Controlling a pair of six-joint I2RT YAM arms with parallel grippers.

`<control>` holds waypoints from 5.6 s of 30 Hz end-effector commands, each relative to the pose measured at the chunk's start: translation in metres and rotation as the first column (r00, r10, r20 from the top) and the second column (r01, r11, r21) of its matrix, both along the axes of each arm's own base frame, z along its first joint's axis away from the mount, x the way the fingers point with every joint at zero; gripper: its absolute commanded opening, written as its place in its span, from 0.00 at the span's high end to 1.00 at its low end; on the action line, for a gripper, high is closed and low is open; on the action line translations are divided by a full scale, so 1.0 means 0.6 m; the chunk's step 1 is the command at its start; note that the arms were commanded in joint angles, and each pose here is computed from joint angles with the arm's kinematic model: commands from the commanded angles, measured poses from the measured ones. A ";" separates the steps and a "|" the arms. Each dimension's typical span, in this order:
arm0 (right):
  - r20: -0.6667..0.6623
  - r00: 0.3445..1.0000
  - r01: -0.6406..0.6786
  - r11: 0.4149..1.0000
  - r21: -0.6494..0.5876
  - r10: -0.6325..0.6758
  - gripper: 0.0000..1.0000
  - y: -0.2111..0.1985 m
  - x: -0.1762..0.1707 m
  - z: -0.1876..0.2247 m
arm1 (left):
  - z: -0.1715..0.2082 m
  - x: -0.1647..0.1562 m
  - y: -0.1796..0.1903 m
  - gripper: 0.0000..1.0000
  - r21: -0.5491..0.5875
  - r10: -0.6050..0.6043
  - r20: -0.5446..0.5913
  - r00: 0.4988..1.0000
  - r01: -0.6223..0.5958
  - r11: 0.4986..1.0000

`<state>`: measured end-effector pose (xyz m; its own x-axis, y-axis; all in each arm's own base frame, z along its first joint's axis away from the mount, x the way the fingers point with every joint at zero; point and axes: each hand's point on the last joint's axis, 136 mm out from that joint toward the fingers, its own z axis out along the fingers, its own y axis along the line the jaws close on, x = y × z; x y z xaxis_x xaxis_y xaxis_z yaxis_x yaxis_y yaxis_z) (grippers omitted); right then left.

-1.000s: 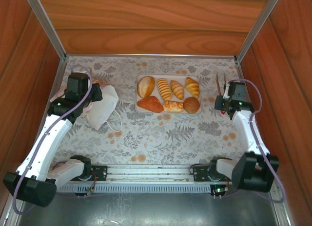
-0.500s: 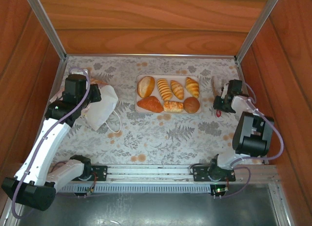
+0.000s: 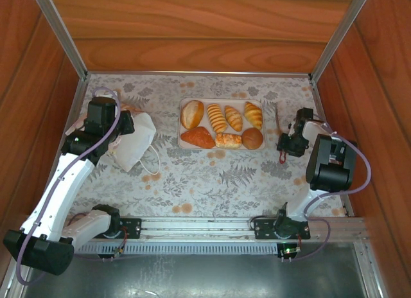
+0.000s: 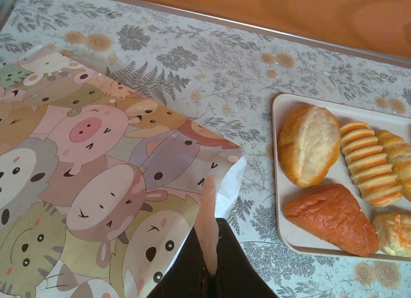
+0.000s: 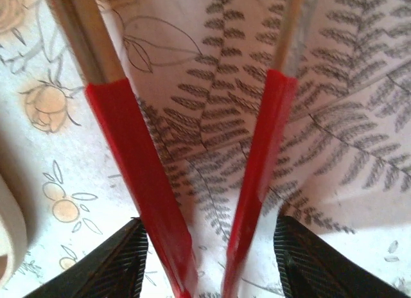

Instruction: Take the fake bread out of the paper bag

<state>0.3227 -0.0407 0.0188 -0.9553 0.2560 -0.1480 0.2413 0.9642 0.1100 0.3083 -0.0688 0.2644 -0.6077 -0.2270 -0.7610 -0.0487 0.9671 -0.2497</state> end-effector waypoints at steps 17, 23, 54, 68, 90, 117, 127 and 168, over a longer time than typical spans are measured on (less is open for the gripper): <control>0.583 0.810 -0.255 0.857 0.448 -0.064 0.36 0.200 -0.042 0.396 | 0.080 0.006 0.002 1.00 -0.014 -0.003 0.119 0.993 0.005 1.000; 0.580 0.809 -0.451 0.735 0.506 0.097 0.34 0.388 -0.075 0.384 | 0.106 0.002 0.009 0.97 -0.002 0.004 0.159 0.987 -0.004 1.000; 0.388 0.760 -0.608 0.360 0.708 0.522 0.67 0.850 -0.203 0.224 | 0.140 -0.022 0.021 0.97 0.004 0.015 0.198 0.980 -0.017 1.000; 0.654 0.470 -0.870 0.187 0.455 0.593 0.96 0.832 -0.236 0.392 | 0.144 -0.028 0.048 1.00 0.062 0.070 0.210 0.975 -0.084 0.995; 0.675 0.561 -0.821 0.428 0.377 0.480 0.98 0.817 -0.032 0.466 | 0.159 0.123 0.059 1.00 0.098 0.123 0.133 0.984 -0.136 0.986; 0.667 0.580 -0.767 0.589 0.255 0.467 0.58 0.749 0.102 0.483 | 0.140 0.265 0.066 0.49 0.014 0.084 0.076 0.994 -0.086 0.996; 0.802 0.404 -0.648 0.757 -0.089 0.440 0.10 0.595 0.076 0.618 | 0.223 0.176 0.081 0.00 0.053 0.080 0.206 0.975 -0.093 0.994; 0.782 0.559 -0.011 0.945 -0.327 0.278 0.00 0.082 0.071 0.160 | -0.258 0.099 0.197 0.00 0.315 0.303 0.247 0.920 -0.372 0.873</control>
